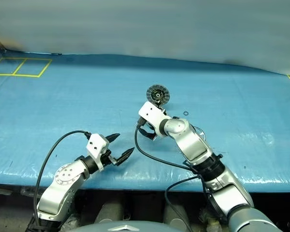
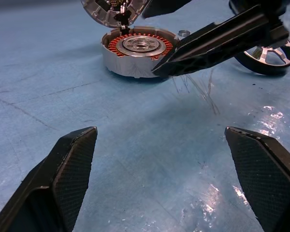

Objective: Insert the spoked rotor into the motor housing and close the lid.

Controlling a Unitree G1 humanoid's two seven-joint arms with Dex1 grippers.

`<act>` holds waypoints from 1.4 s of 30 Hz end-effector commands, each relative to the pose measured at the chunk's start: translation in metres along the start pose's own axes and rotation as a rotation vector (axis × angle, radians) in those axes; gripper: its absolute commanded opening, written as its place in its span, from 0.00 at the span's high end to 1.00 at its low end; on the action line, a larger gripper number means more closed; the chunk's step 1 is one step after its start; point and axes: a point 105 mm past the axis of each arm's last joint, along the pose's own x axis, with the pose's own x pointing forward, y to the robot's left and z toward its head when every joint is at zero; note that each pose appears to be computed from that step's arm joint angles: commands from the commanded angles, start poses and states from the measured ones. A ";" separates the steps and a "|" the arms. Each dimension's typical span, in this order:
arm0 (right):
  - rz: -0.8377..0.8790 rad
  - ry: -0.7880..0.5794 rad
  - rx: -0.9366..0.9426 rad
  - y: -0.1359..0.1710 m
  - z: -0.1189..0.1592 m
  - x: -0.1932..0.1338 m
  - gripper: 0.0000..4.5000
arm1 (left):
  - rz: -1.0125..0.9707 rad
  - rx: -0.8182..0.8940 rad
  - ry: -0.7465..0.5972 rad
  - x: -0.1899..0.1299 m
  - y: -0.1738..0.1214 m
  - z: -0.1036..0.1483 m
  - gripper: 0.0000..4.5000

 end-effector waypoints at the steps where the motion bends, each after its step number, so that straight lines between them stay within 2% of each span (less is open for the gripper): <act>1: -0.026 -0.015 -0.016 -0.012 0.006 0.005 0.01 | 0.000 0.025 -0.042 0.001 -0.002 0.010 0.00; 7: -0.029 0.017 -0.012 -0.019 -0.002 0.010 0.01 | 0.009 0.027 -0.045 -0.001 -0.003 0.011 0.00; 14: 0.026 0.114 0.022 -0.016 -0.025 0.013 0.01 | 0.005 0.025 -0.051 0.001 -0.006 0.012 0.00; 18: 0.056 0.151 0.059 -0.013 -0.030 0.015 0.19 | 0.004 0.034 -0.054 0.002 -0.006 0.013 0.00; 22: 0.088 0.171 0.077 -0.008 -0.033 0.015 0.49 | 0.009 0.035 -0.056 0.001 -0.005 0.014 0.00; 23: 0.098 0.177 0.079 -0.005 -0.033 0.015 0.56 | 0.015 0.036 -0.056 -0.001 -0.004 0.014 0.00; 24: 0.118 0.182 0.086 -0.001 -0.035 0.014 0.57 | 0.025 0.038 -0.058 -0.002 -0.002 0.014 0.00; 30: 0.209 0.192 0.180 0.032 -0.040 0.004 0.59 | 0.078 0.048 -0.059 -0.012 0.006 0.013 0.00; 37: 0.225 0.220 0.290 0.064 -0.052 -0.008 0.59 | 0.104 0.034 -0.052 -0.019 0.007 0.011 0.00; 42: 0.219 0.183 0.395 0.080 -0.039 -0.013 0.59 | 0.108 0.031 -0.048 -0.022 0.007 0.010 0.00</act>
